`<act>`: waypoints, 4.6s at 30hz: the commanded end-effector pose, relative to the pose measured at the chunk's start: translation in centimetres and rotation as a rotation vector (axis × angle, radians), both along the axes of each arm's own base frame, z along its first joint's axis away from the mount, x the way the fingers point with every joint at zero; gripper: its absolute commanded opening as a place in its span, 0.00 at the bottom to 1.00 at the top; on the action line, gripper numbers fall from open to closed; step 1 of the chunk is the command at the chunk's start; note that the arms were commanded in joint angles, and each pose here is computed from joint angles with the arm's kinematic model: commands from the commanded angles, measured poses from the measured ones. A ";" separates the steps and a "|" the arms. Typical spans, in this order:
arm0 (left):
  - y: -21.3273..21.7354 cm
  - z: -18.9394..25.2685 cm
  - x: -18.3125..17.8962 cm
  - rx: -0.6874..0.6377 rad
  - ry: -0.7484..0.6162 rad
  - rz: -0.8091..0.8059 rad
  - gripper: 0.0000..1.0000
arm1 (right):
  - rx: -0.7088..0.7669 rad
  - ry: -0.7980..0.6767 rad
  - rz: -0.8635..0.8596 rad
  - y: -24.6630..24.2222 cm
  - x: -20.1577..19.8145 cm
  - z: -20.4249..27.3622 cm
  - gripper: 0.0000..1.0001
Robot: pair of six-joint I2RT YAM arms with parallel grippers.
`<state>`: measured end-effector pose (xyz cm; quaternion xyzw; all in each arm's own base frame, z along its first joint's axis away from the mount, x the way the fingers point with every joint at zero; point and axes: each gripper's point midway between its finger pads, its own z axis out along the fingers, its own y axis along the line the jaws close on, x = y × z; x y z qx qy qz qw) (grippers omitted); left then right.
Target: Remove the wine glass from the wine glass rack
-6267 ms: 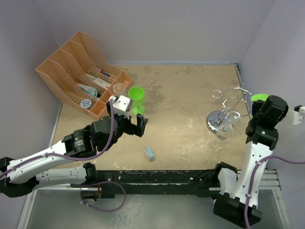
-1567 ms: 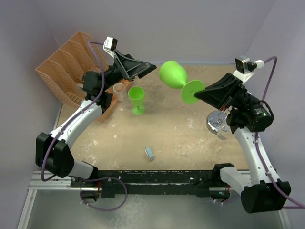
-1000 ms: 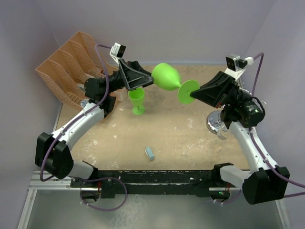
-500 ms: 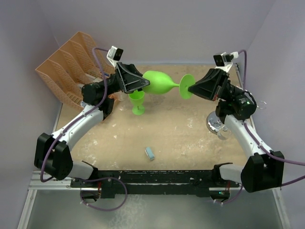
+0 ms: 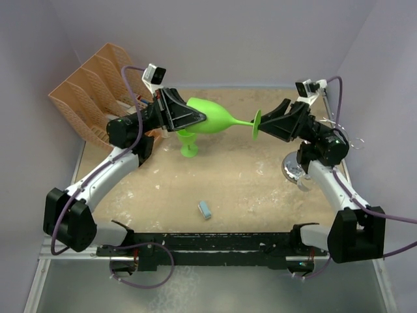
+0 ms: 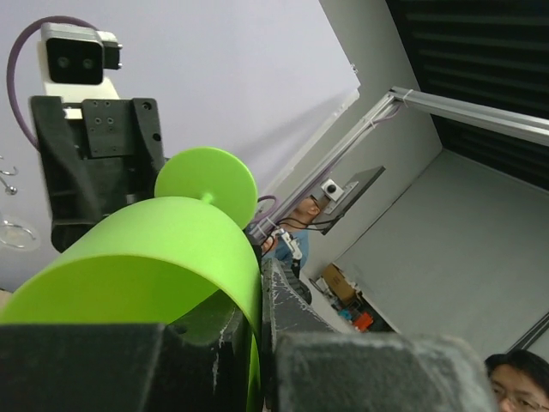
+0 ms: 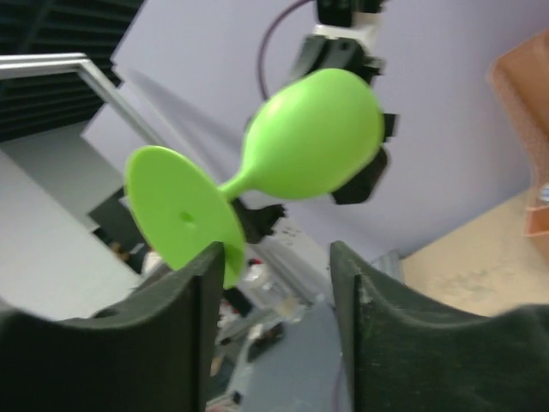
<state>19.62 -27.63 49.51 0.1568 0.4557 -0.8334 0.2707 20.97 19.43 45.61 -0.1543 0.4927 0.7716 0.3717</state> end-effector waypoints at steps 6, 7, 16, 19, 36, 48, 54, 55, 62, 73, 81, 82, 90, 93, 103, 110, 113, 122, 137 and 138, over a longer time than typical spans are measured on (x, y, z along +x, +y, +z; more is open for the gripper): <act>-0.7 -1.8 0.7 0.172 -0.064 0.166 0.00 | -0.172 -0.222 -0.246 -3.6 0.7 -4.9 0.81; -1.0 -3.0 1.6 0.239 -0.041 0.207 0.00 | -0.197 -0.226 -0.273 -4.0 1.1 -5.3 0.83; 1.6 -11.0 6.2 0.776 -0.030 0.554 0.00 | -0.503 -0.224 -0.752 -8.5 10.3 -4.8 1.00; 2.7 -12.4 6.6 0.889 -0.022 0.623 0.00 | -0.711 -0.144 -1.101 -13.8 13.8 -3.9 1.00; -2.1 -22.3 6.8 1.482 -0.114 0.700 0.00 | -0.831 -0.143 -1.459 -19.5 10.8 1.1 1.00; -2.6 -31.1 9.9 1.810 -0.107 0.666 0.00 | -0.864 -0.140 -1.482 -19.9 9.5 0.8 1.00; -0.8 -34.0 10.2 1.902 -0.099 0.690 0.00 | -0.868 -0.139 -1.473 -19.8 9.6 0.4 1.00; -0.5 -34.5 10.2 1.910 -0.090 0.690 0.00 | -0.868 -0.140 -1.470 -19.8 9.6 0.3 1.00; 1.2 -36.8 10.3 1.920 -0.026 0.693 0.00 | -0.861 -0.150 -1.426 -19.0 9.6 -0.1 1.00; 2.2 -36.5 10.4 1.905 0.001 0.710 0.12 | -0.848 -0.151 -1.392 -18.3 9.5 -0.6 1.00; 2.2 -33.7 10.4 1.833 -0.009 0.756 0.30 | -0.832 -0.156 -1.354 -17.7 9.9 -0.5 1.00; 2.2 -33.3 10.4 1.824 -0.012 0.761 0.33 | -0.826 -0.157 -1.346 -17.5 9.9 -0.5 1.00; 3.0 -29.3 9.9 1.744 -0.064 0.808 0.54 | -0.766 -0.132 -1.235 -15.5 9.7 -1.7 1.00; 3.4 -27.4 9.9 1.712 -0.081 0.838 0.64 | -0.735 -0.129 -1.203 -14.8 9.4 -2.1 1.00; 3.0 -20.8 9.3 1.546 -0.098 0.878 0.75 | -0.728 -0.140 -1.192 -14.6 9.5 -2.4 1.00; 3.3 -16.1 8.5 1.417 -0.132 0.918 0.77 | -0.738 -0.149 -1.191 -14.6 9.2 -2.6 1.00; 3.8 -13.9 8.2 1.363 -0.166 0.949 0.77 | -0.750 -0.152 -1.199 -14.8 9.2 -2.6 1.00; 5.2 -8.2 7.7 1.158 -0.224 1.072 0.79 | -0.767 -0.223 -1.253 -15.1 7.0 -1.7 1.00; 6.9 -3.0 7.3 0.830 -0.285 1.254 0.80 | -0.841 -0.189 -1.434 -17.9 3.5 -2.2 1.00; 7.1 -3.5 7.2 0.828 -0.286 1.261 0.80 | -0.850 -0.168 -1.437 -18.1 3.6 -2.5 1.00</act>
